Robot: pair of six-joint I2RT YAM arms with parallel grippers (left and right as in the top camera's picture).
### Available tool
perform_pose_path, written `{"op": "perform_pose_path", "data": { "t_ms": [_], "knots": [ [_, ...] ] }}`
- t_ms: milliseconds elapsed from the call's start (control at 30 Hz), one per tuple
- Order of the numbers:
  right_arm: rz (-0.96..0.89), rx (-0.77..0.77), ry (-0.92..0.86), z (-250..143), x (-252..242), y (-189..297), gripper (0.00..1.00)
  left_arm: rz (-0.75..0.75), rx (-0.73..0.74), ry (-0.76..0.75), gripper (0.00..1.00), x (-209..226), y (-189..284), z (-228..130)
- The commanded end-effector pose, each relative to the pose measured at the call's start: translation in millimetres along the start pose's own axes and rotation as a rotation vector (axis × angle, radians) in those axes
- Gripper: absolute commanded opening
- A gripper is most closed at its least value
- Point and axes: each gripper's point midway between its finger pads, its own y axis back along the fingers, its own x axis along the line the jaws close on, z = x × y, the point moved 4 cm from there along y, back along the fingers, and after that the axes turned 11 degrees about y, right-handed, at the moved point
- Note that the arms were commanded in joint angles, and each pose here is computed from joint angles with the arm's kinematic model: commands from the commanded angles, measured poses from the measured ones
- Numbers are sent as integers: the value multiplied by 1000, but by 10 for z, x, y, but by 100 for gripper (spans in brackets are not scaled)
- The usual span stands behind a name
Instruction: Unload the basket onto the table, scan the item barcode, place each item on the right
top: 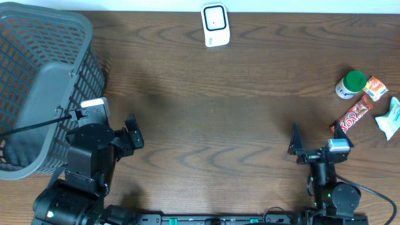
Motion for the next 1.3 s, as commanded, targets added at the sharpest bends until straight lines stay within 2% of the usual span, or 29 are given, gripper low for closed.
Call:
{"op": "perform_pose_path", "data": {
  "t_ms": [0, 67, 1267],
  "knots": [
    [24, 56, -22, -120, 48, 6, 99, 3, -19, 13, 98, 6, 35, 55],
    [35, 121, -35, -253, 74, 19, 99, 3, -19, 13, 98, 6, 35, 55],
    [45, 113, -34, -239, 86, 17, 99, 3, -19, 13, 98, 6, 35, 55]
  ]
}}
